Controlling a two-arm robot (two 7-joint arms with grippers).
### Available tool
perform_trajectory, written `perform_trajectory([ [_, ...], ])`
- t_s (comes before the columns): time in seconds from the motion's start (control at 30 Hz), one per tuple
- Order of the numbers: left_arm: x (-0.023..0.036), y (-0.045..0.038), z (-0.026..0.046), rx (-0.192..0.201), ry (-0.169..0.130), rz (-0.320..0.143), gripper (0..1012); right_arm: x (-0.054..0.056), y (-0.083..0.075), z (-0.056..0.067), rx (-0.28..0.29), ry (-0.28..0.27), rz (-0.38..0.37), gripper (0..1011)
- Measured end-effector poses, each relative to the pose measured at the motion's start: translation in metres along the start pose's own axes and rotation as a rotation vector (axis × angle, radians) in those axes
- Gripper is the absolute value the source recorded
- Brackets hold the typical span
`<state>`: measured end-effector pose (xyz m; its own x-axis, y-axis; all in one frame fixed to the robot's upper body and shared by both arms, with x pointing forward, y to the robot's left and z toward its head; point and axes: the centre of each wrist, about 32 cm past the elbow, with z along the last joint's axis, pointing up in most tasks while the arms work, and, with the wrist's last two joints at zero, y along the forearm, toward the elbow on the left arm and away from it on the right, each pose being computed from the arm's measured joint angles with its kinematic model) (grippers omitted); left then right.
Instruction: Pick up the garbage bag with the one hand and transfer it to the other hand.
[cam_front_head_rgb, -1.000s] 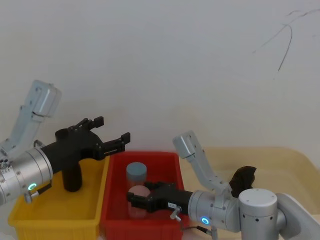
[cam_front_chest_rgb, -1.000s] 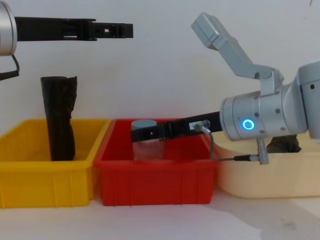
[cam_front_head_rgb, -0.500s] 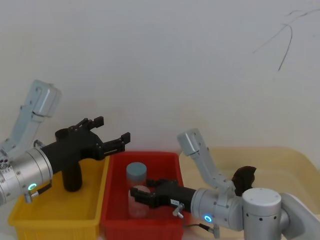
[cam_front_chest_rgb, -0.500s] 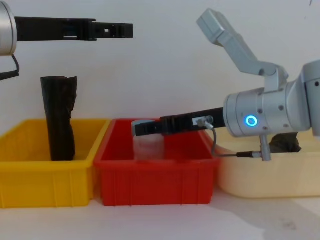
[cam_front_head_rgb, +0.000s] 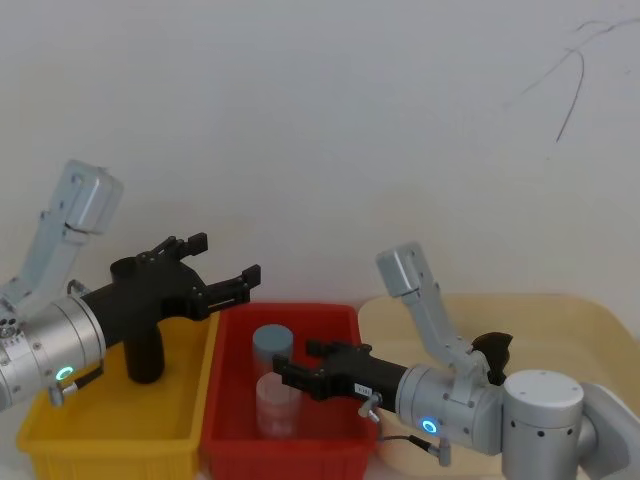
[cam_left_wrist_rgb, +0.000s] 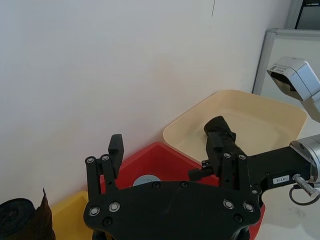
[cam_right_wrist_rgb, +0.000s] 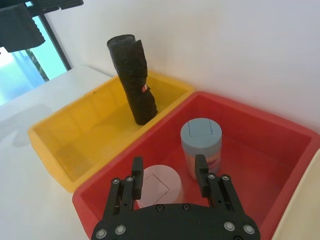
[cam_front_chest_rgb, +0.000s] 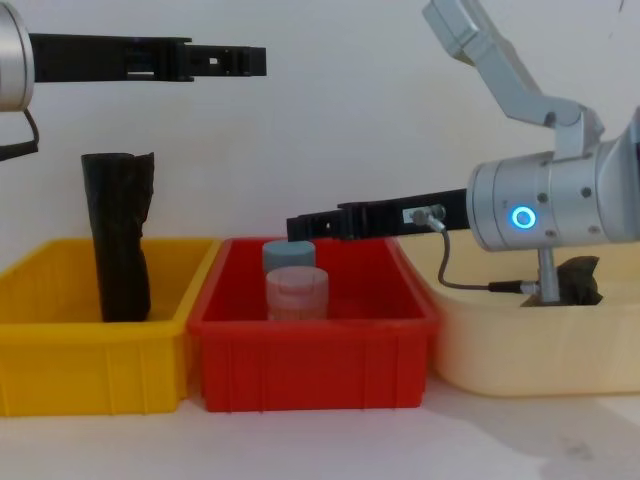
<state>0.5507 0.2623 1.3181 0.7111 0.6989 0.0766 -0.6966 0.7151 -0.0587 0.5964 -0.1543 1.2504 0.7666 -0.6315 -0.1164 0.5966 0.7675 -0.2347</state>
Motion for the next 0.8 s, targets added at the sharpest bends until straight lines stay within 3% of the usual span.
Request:
perform_trajectory([
  [0.47,0.0000,0.0000,0.0000,0.000,0.000,0.000,1002,0.0000,-0.0040,0.0013,0.011,0.005,-0.004,626],
  [0.5,0.0000,0.0000,0.0000,0.000,0.000,0.000,1002,-0.0008,-0.0048,0.0002,0.009,0.006,0.000,735],
  [0.67,0.0000,0.0000,0.0000,0.000,0.000,0.000,1002,-0.0012,-0.0048,-0.0002,0.007,0.006,0.002,735],
  [0.7,0.0000,0.0000,0.0000,0.000,0.000,0.000,1002,-0.0012,-0.0048,-0.0002,0.007,0.006,0.002,897],
  [0.8,0.0000,0.0000,0.0000,0.000,0.000,0.000,1002,-0.0036,-0.0035,-0.0030,-0.003,0.005,0.023,912],
])
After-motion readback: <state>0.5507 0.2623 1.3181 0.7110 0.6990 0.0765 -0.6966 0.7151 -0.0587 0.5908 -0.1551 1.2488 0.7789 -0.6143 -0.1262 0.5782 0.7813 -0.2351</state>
